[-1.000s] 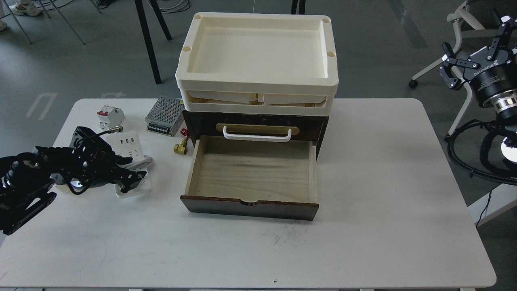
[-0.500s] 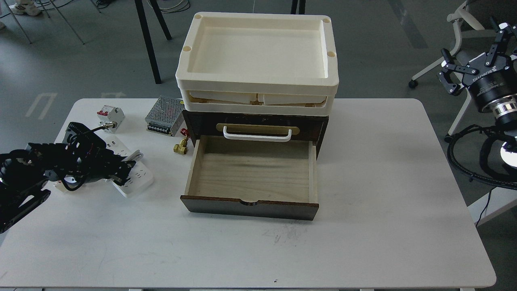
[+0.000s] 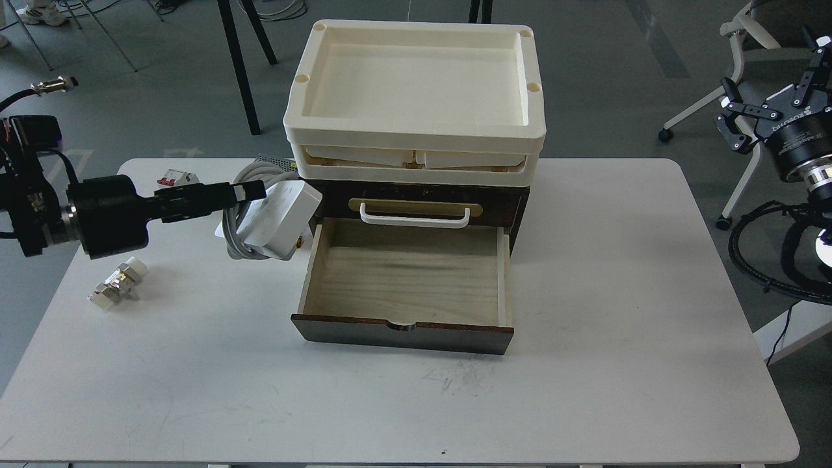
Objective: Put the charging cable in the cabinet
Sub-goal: 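Lift the power strip and carry it over the open drawer, then lower the power strip into the drawer, open the left gripper, withdraw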
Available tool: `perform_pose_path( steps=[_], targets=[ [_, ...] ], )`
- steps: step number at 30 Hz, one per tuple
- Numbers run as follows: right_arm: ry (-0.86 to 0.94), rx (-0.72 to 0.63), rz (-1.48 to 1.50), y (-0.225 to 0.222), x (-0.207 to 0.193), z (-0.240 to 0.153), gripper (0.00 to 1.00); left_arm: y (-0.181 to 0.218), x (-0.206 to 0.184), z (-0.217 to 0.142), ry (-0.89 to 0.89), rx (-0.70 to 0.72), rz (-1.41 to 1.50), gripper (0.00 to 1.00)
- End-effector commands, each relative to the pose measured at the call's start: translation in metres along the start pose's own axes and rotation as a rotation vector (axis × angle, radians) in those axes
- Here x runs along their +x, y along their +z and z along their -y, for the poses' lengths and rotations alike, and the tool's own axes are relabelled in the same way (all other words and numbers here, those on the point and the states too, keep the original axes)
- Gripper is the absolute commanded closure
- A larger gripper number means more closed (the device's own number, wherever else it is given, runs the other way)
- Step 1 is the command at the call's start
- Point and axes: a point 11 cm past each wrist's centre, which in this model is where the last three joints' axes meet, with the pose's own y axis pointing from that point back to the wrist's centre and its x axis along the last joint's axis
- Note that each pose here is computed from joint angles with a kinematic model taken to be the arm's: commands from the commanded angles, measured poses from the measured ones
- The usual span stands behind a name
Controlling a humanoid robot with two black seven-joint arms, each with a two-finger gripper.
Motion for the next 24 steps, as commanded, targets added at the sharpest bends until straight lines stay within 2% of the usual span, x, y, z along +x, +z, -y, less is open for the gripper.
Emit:
perform_pose_path(
  steps=[1,4,8,12,24],
  targets=[
    [0.004,0.001,-0.007,-0.003,0.003,-0.001,0.00,0.007,-0.025,0.039,0.004,-0.120,-0.133,0.99],
    [0.007,0.005,-0.014,-0.007,0.004,-0.002,0.00,-0.012,-0.052,0.069,0.024,-0.121,-0.214,0.99],
    [0.009,0.008,-0.016,-0.008,0.005,-0.002,0.00,-0.033,-0.067,0.095,0.036,-0.109,-0.280,0.99],
    [0.013,0.009,-0.022,-0.011,0.008,-0.003,0.00,-0.061,-0.083,0.095,0.051,-0.051,-0.335,0.99],
    [0.019,0.010,-0.019,-0.010,0.009,-0.005,0.00,-0.089,-0.100,0.113,0.082,0.000,-0.399,0.99]
  ],
)
